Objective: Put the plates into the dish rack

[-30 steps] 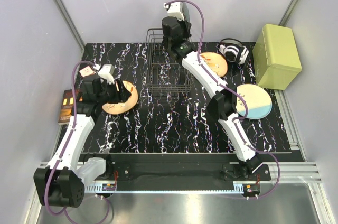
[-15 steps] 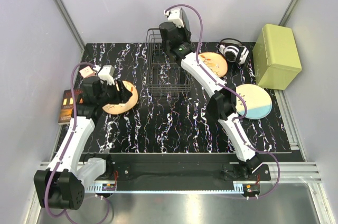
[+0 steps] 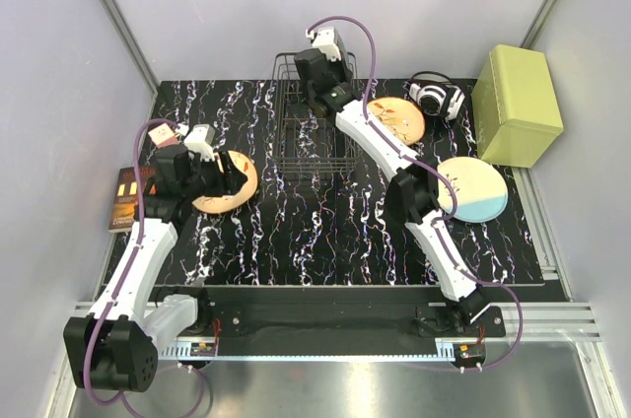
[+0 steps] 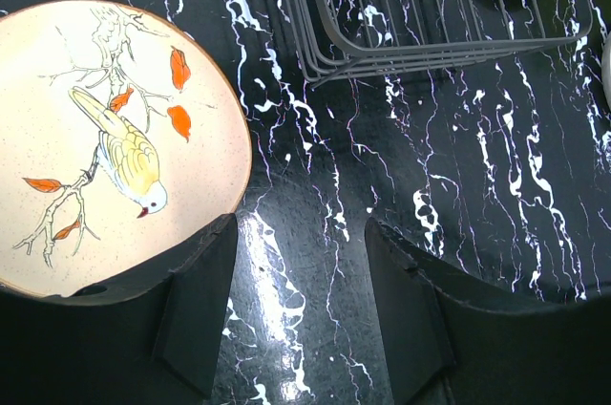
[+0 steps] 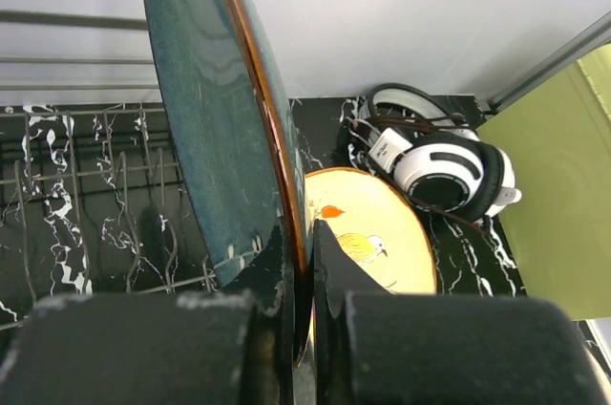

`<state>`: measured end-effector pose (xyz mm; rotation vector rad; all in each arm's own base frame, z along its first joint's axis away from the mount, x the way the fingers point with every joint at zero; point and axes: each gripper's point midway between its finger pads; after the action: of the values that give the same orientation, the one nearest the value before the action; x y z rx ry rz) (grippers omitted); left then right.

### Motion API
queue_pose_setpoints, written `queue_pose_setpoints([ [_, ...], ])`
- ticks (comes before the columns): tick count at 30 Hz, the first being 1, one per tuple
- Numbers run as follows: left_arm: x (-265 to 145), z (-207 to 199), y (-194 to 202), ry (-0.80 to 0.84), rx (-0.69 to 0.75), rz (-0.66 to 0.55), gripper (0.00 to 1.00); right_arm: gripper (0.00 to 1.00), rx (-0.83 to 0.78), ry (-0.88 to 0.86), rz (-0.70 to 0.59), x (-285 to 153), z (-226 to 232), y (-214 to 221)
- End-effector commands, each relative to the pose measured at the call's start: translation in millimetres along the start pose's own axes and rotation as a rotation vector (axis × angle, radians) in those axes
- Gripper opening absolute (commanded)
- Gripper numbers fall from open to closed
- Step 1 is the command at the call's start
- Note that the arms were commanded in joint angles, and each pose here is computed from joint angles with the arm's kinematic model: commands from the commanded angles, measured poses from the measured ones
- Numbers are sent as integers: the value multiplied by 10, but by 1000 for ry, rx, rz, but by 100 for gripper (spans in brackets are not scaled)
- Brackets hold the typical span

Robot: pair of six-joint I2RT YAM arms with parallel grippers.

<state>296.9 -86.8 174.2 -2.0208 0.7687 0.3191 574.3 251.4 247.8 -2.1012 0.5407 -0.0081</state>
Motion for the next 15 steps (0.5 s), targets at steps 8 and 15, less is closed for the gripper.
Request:
queue_pose_setpoints([
  [8, 11, -56, -129, 30, 24, -43, 60, 0, 210, 47, -68, 8, 28, -257],
  [15, 23, -20, -126, 12, 18, -34, 62, 23, 200, 37, -69, 20, 68, -245],
])
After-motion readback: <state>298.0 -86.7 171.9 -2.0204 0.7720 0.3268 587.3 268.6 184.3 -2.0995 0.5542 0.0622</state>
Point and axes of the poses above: each gripper's point midway between its finger pads, its own x axis out along the fingers, its own z axis along the line the jaws close on, y = z × x, and after that the axes turned 14 degrees about -x, right-handed
